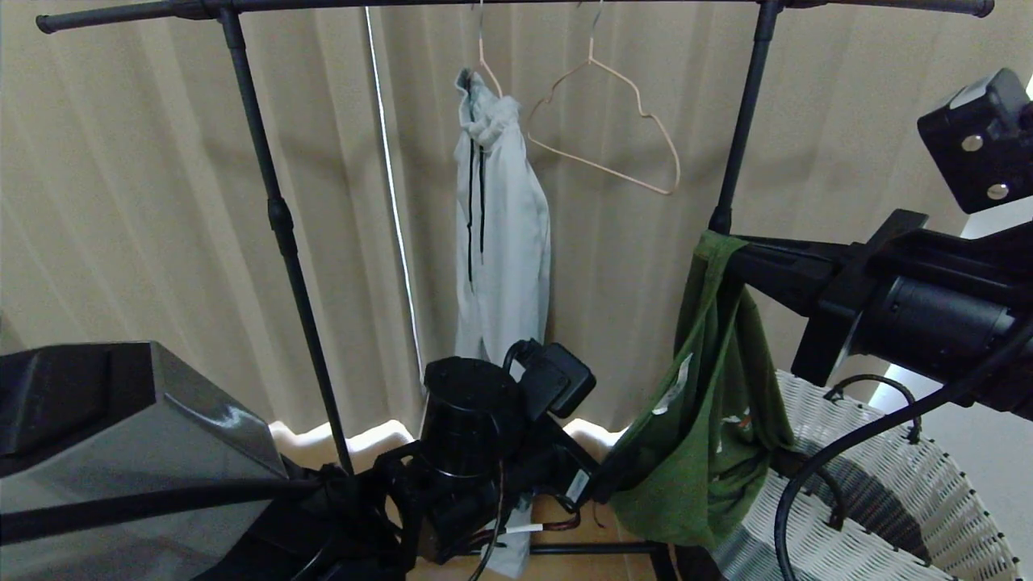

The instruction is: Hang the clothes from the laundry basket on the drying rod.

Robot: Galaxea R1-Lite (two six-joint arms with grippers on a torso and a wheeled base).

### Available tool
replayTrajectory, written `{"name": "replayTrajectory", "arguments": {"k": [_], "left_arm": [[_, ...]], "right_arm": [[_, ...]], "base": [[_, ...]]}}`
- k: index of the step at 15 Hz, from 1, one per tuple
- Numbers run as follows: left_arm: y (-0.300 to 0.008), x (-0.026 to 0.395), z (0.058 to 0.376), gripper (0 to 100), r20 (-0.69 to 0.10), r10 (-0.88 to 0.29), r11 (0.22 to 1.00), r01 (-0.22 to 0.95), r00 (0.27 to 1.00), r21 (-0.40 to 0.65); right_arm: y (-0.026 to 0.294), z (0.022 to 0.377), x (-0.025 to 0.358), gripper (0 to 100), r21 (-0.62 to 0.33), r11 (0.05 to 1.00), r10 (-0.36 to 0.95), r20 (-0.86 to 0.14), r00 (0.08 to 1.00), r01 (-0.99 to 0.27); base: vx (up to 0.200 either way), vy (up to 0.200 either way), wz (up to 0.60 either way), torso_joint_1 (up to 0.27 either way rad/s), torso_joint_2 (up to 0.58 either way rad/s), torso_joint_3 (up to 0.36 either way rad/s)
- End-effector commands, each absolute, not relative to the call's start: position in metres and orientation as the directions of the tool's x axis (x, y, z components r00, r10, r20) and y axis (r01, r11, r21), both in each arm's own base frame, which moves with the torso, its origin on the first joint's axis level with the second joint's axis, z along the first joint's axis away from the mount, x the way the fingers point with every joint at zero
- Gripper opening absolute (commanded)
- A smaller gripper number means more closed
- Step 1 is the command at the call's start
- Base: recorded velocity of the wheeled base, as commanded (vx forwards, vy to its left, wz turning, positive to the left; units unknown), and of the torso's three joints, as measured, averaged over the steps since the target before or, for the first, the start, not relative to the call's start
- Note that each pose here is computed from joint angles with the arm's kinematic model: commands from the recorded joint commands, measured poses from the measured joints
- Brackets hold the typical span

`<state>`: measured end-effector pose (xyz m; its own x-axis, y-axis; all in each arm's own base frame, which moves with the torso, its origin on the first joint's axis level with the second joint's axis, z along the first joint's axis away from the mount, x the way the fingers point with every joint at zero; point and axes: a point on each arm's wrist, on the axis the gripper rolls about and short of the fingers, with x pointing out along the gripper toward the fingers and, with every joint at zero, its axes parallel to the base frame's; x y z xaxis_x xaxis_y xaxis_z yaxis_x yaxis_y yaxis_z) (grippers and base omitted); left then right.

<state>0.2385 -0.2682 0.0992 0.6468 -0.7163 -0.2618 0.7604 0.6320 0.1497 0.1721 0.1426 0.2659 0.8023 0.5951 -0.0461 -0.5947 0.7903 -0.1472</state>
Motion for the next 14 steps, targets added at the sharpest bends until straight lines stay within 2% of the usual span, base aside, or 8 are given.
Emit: {"name": "replayTrajectory", "arguments": {"k": [1, 8, 9, 12, 14], "left_arm": [[-0.256, 0.229, 0.1, 100, -0.279, -0.709, 0.634, 0.759, 0.647, 0.149], [-0.232, 0.209, 0.1, 100, -0.283, -0.697, 0.644, 0.749, 0.659, 0.158], [-0.229, 0.205, 0.099, 0, -0.29, -0.695, 0.642, 0.75, 0.657, 0.161], [-0.224, 0.203, 0.096, 0, -0.293, -0.684, 0.647, 0.741, 0.668, 0.179], [-0.216, 0.198, 0.095, 0, -0.242, -0.673, 0.66, 0.715, 0.699, 0.231]], "right_arm": [[0.142, 0.267, 0.172, 0, -0.148, 0.792, 0.594, -0.043, 0.803, -0.593], [0.141, 0.266, 0.176, 0, -0.149, 0.801, 0.58, -0.047, 0.813, -0.58], [0.141, 0.267, 0.176, 0, -0.149, 0.801, 0.58, -0.043, 0.813, -0.579], [0.139, 0.266, 0.177, 0, -0.151, 0.805, 0.574, -0.046, 0.818, -0.574], [0.134, 0.267, 0.181, 0, -0.151, 0.822, 0.549, -0.044, 0.835, -0.548]], "base": [[0.0, 0.0, 0.0, 0.0, 0.0, 0.0], [0.0, 0.0, 0.0, 0.0, 0.0, 0.0], [0.0, 0.0, 0.0, 0.0, 0.0, 0.0], [0.0, 0.0, 0.0, 0.0, 0.0, 0.0], [0.0, 0.0, 0.0, 0.0, 0.0, 0.0]]}}
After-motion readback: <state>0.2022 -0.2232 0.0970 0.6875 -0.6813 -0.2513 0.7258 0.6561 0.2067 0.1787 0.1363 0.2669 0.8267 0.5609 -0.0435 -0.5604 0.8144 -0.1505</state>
